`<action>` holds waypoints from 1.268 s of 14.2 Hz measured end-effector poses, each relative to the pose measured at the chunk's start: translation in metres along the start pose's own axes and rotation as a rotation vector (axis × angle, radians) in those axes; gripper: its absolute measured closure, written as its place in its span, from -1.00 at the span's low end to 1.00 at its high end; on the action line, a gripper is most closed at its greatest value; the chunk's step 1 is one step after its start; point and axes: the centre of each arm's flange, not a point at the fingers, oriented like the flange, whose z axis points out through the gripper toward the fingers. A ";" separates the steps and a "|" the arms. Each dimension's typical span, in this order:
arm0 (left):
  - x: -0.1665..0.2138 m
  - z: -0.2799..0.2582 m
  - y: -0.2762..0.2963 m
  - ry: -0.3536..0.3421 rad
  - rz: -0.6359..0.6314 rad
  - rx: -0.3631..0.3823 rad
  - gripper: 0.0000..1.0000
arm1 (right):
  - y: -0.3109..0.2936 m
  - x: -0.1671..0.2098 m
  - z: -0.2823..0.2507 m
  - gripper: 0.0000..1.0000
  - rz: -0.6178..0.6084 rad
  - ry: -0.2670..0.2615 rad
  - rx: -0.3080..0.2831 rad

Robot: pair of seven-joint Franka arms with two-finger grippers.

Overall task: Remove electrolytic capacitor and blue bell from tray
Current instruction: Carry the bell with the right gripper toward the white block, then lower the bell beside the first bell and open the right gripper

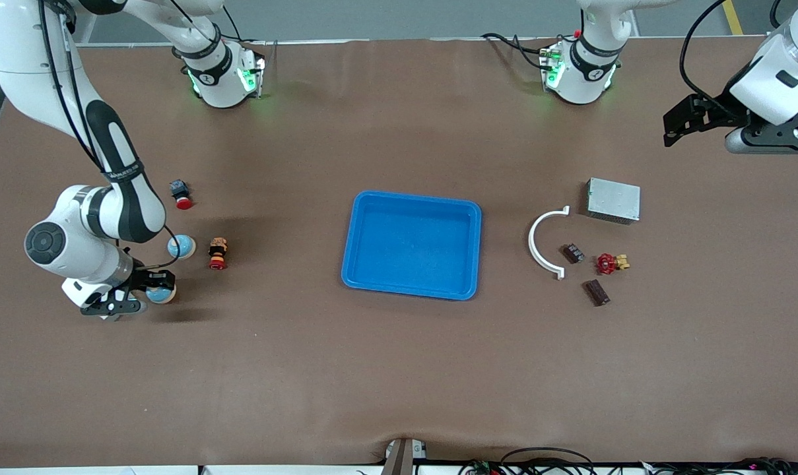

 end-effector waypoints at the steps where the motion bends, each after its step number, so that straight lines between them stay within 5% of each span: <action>1: 0.000 0.000 -0.001 0.001 0.000 0.005 -1.00 | 0.000 0.000 0.001 -0.27 0.000 0.002 0.000; 18: -0.001 -0.001 -0.004 -0.002 -0.001 0.012 -1.00 | -0.004 -0.004 0.008 -0.27 -0.003 0.025 -0.002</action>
